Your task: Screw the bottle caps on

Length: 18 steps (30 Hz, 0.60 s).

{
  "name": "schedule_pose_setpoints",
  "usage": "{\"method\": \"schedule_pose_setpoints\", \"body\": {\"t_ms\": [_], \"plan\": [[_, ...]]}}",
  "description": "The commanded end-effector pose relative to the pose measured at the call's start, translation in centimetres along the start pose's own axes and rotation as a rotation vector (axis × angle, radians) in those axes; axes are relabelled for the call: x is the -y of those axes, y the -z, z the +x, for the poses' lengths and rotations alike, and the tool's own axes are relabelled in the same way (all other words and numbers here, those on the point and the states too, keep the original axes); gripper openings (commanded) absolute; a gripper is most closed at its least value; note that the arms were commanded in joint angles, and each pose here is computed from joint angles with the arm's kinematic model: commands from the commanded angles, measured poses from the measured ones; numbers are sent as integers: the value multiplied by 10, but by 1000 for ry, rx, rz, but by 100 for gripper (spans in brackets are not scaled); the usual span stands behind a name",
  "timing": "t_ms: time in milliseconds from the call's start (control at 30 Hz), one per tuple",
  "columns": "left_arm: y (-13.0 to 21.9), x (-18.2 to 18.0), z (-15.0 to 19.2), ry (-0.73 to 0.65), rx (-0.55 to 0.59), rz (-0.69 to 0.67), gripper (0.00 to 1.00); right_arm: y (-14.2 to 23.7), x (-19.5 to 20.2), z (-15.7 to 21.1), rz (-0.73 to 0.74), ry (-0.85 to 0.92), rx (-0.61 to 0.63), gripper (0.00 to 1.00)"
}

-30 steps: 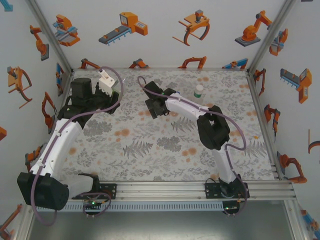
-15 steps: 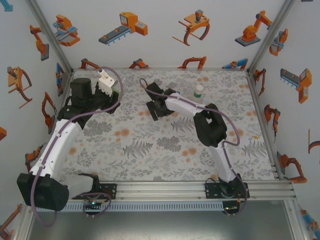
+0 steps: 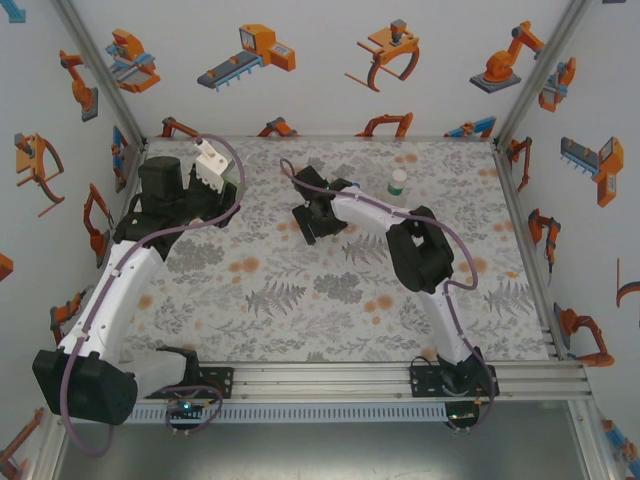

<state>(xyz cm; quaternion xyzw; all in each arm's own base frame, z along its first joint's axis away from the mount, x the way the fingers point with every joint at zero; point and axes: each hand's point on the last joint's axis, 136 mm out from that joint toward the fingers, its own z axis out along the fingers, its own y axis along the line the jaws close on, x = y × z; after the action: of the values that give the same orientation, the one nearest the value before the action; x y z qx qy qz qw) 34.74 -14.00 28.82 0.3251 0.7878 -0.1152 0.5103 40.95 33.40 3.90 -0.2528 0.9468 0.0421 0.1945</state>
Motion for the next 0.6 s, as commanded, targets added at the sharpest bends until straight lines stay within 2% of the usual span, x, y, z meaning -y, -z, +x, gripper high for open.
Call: {"method": "schedule_pose_setpoints", "body": {"t_ms": [0,300,567], "plan": [[6,3,-10,3,46,12,0,14,0,-9,-22,-6,47,60],[11,1,-13,-5,61,-9,0,15,-2,-20,-34,-30,103,53],[12,1,-14,-8,70,-14,0,12,-4,-21,-69,-56,99,46]]}}
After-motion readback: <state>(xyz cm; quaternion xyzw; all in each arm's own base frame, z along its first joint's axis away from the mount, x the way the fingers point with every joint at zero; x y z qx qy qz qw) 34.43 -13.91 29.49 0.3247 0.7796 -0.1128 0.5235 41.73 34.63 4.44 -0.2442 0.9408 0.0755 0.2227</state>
